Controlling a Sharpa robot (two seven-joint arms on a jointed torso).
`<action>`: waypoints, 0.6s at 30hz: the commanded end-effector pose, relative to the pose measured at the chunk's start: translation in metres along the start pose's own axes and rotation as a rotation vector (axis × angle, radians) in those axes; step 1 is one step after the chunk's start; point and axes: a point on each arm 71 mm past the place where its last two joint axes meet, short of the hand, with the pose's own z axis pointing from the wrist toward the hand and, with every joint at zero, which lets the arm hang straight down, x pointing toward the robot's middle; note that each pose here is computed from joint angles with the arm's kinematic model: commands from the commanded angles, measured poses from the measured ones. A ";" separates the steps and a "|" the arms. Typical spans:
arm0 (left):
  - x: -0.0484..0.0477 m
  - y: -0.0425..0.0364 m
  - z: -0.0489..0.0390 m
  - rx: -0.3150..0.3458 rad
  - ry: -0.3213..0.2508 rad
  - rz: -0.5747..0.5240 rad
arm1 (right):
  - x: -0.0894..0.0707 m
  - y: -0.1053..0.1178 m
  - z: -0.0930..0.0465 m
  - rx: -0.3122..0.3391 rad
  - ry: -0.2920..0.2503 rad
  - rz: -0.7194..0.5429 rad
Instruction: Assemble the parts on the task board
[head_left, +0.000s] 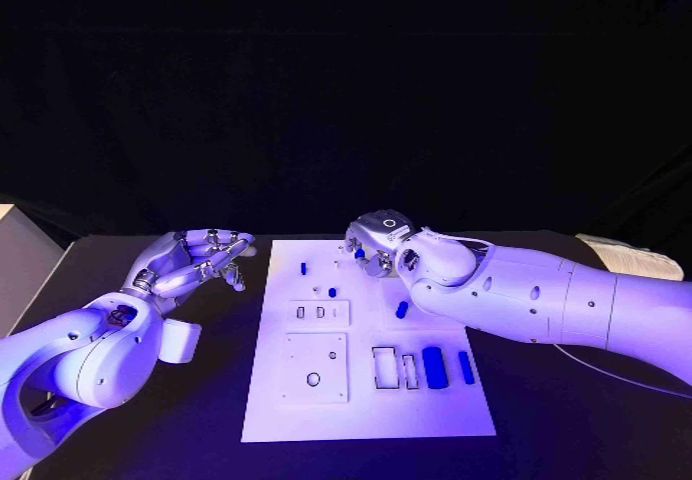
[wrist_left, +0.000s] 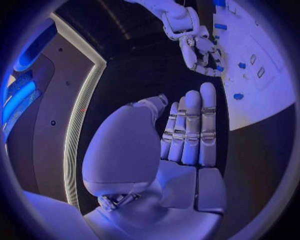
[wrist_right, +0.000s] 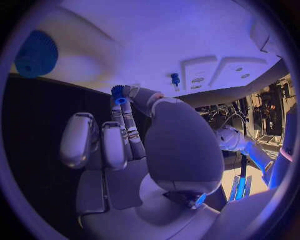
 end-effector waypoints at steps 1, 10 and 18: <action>0.0030 -0.0012 0.0002 0.007 0.022 -0.001 | -0.004 0.003 0.003 -0.002 -0.047 -0.028; 0.0046 -0.0016 0.0003 0.009 0.029 0.000 | -0.005 0.008 0.012 -0.005 -0.068 -0.043; 0.0064 -0.0014 0.0012 0.009 0.034 -0.001 | -0.004 0.011 0.020 -0.005 -0.069 -0.053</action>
